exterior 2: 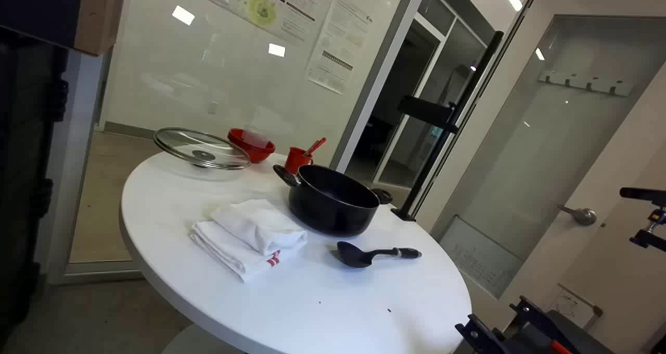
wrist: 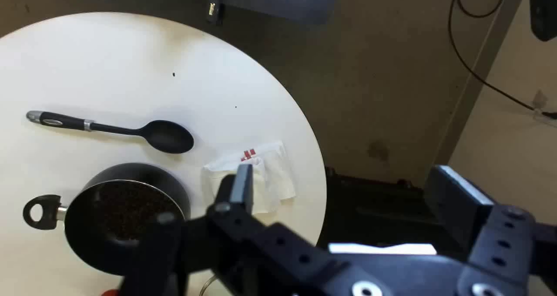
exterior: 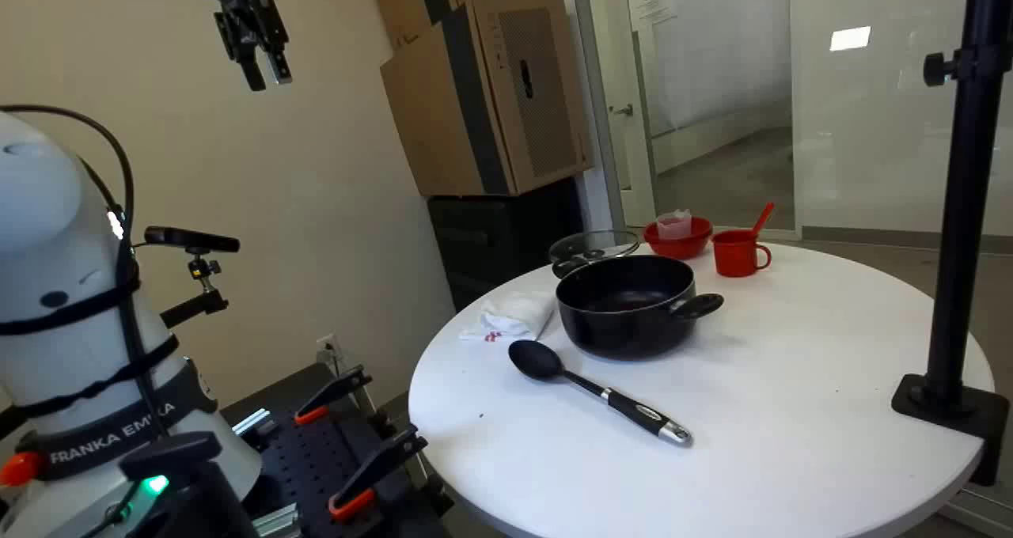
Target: Put the spoon in the pot
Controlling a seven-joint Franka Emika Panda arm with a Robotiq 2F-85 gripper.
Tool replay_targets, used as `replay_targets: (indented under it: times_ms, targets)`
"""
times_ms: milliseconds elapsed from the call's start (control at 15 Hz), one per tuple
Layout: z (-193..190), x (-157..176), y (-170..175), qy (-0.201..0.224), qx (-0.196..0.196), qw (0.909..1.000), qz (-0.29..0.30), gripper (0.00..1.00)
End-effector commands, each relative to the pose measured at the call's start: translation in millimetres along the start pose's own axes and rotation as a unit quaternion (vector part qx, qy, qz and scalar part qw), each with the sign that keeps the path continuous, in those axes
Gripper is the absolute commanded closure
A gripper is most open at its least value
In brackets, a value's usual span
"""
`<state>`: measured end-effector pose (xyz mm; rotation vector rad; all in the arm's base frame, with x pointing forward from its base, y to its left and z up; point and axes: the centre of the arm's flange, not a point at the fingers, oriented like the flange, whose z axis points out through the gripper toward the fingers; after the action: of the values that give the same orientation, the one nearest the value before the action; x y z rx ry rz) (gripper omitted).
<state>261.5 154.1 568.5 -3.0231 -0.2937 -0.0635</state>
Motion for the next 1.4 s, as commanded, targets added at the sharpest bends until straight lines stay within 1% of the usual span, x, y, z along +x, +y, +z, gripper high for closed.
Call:
replay_targets:
  times_ms: [0, 267, 333, 400, 600, 800, 1000, 1133, 1200, 1333]
  targets:
    - [-0.2, 0.0, -0.1, 0.001, 0.0, 1.0, 0.0, 0.0]
    - [-0.3, 0.0, -0.1, 0.001, 0.0, 1.0, 0.0, 0.0]
    - [-0.1, -0.5, 1.2, -0.003, -0.005, 0.9999, -0.012, 0.0]
    - [0.8, 0.4, 5.0, -0.001, -0.016, 0.9997, -0.019, 0.0]
    - [3.8, 8.1, 28.8, 0.027, -0.064, 0.9976, 0.011, 0.0]
    - [9.5, 17.0, 70.1, 0.058, -0.122, 0.9899, 0.042, 0.0]
    - [22.4, 20.8, 112.9, 0.07, -0.158, 0.9827, 0.069, 0.0]
    - [35.0, 20.4, 148.8, 0.059, -0.154, 0.9825, 0.085, 0.0]
    - [42.5, 19.9, 172.2, 0.054, -0.146, 0.9824, 0.104, 0.0]
    - [55.1, 15.4, 218.6, 0.045, -0.131, 0.9787, 0.151, 0.0]
